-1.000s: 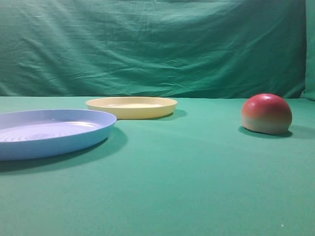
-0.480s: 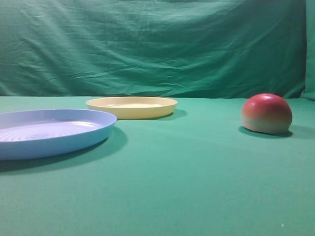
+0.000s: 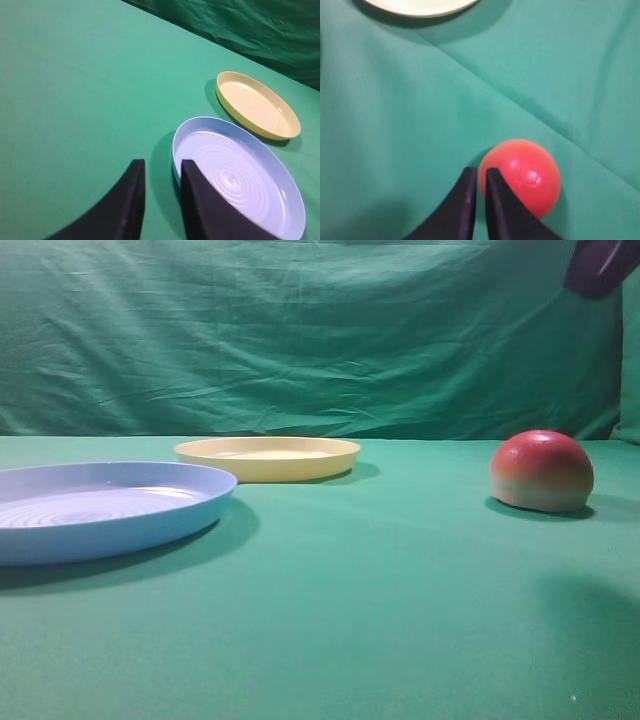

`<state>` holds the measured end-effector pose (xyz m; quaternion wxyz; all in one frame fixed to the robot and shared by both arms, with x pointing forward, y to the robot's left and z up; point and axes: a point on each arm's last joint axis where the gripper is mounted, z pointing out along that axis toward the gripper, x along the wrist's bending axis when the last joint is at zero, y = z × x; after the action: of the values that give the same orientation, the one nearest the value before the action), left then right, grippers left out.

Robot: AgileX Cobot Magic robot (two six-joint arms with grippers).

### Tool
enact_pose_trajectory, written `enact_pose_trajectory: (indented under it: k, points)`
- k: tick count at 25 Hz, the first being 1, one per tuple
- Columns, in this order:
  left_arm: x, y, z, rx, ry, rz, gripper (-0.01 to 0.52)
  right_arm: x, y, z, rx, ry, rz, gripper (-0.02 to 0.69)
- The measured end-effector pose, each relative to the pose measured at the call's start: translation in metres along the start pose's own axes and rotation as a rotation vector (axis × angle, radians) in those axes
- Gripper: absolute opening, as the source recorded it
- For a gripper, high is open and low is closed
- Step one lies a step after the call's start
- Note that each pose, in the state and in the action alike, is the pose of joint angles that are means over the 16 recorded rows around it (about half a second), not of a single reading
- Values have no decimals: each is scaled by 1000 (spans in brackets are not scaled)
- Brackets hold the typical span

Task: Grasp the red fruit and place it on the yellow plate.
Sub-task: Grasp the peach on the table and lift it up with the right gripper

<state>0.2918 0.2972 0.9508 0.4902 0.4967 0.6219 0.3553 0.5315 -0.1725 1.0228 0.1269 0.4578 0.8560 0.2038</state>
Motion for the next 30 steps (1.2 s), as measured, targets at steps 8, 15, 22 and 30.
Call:
enact_pose_trajectory:
  k: [8,15,22,30]
  points:
    - [0,0,0,0,0,0,157,-7,8,33,75,-49,69,449]
    - [0,0,0,0,0,0,157,-14,2,62,149,-113,109,634]
    - [0,0,0,0,0,0,157,-18,-4,87,196,-138,123,569]
    - [0,0,0,0,0,0,157,-18,10,93,159,-117,162,365]
